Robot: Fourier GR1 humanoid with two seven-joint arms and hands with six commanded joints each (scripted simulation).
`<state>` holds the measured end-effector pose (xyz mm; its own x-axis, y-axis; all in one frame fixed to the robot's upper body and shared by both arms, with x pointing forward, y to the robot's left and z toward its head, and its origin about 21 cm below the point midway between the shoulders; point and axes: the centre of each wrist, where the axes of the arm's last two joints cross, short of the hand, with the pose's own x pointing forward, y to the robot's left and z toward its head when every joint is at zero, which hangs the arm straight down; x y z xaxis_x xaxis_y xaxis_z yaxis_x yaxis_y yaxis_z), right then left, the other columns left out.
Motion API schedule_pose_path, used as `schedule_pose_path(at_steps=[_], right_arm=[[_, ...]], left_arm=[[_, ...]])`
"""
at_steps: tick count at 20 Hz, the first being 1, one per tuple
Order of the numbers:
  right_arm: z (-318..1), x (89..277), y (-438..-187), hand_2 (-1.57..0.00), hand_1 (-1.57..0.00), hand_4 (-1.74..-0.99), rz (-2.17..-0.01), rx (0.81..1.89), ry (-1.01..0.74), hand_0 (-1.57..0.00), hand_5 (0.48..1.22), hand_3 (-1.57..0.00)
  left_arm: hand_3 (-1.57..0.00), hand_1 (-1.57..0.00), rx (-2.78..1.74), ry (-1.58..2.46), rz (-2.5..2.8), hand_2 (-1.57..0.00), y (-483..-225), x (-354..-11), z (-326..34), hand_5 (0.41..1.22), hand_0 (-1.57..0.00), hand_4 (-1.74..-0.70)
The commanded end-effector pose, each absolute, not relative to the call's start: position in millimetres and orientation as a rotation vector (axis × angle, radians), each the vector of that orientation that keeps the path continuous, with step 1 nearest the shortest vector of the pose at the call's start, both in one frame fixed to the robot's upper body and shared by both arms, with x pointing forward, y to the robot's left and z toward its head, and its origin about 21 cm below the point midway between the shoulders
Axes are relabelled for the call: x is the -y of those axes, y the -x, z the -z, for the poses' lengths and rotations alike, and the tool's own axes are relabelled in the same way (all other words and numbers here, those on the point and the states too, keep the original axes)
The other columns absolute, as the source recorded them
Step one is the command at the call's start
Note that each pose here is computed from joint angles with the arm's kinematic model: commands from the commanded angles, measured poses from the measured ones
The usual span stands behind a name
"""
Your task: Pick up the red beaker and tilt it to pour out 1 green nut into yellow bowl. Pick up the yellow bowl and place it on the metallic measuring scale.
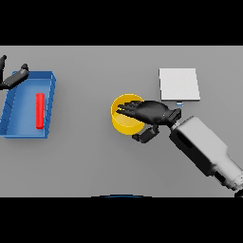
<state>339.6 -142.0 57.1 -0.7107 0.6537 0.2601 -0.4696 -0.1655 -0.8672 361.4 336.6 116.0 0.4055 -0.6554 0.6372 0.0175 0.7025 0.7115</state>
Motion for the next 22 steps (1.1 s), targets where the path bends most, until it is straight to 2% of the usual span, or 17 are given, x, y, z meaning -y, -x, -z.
schedule_pose_path(at_steps=[1, 3, 9, 12, 14, 16, 18, 19, 22], right_arm=[[-56.8, 139.8, -341.9, 0.0, 0.0, -1.273, -1.954, 1.342, 0.229, 0.0, 0.687, 0.0], [-52.4, 144.2, -342.6, 0.0, 0.0, -1.277, -1.967, 1.326, 0.207, 0.0, 0.696, 0.0], [-44.2, 138.0, -346.5, -0.02, 0.0, -1.289, -1.975, 1.336, 0.165, 0.0, 0.721, -0.04], [-39.7, 137.6, -349.6, -0.08, -0.01, -1.333, -1.947, 1.319, 0.18, 0.0, 0.8, -0.12], [-40.6, 133.6, -347.6, -0.2, -0.14, -1.396, -1.952, 1.316, 0.174, -0.17, 0.875, -0.24], [-41.1, 136.7, -347.0, -0.38, -0.38, -1.479, -1.985, 1.306, 0.183, -0.47, 0.999, -0.42], [-39.7, 136.4, -346.3, -0.59, -0.65, -1.469, -1.992, 1.304, 0.182, -0.78, 1.079, -0.83], [-40.4, 137.6, -343.8, -0.79, -0.81, -1.521, -1.988, 1.303, 0.171, -0.94, 1.108, -0.98], [-43.2, 134.2, -346.2, -1.17, -1.18, -1.621, -1.99, 1.295, 0.166, -1.25, 1.163, -1.05]], left_arm=[[0.0, 0.0, 1.081, -0.681, 0.467, 0.0, -363.7, -334.5, -117.4, 0.723, 0.0, -0.8], [0.0, 0.0, 1.085, -0.682, 0.469, 0.0, -363.5, -331.7, -120.0, 0.723, 0.0, -0.8], [0.0, 0.0, 1.087, -0.685, 0.468, 0.0, -360.7, -330.1, -120.6, 0.729, 0.0, -0.79], [0.0, 0.0, 1.079, -0.691, 0.465, 0.0, -360.0, -328.4, -120.6, 0.732, 0.0, -0.79], [0.0, 0.0, 1.08, -0.689, 0.463, 0.0, -359.9, -328.7, -121.9, 0.73, 0.0, -0.8], [0.0, 0.0, 1.087, -0.692, 0.467, 0.0, -359.7, -331.3, -123.9, 0.729, 0.0, -0.79], [0.0, 0.0, 1.079, -0.702, 0.474, 0.0, -360.4, -329.6, -122.1, 0.732, 0.0, -0.79], [0.0, 0.0, 1.082, -0.694, 0.467, 0.0, -360.1, -328.3, -116.9, 0.733, 0.0, -0.79], [0.0, 0.0, 1.086, -0.699, 0.473, 0.0, -360.5, -328.9, -124.2, 0.735, 0.0, -0.79]])
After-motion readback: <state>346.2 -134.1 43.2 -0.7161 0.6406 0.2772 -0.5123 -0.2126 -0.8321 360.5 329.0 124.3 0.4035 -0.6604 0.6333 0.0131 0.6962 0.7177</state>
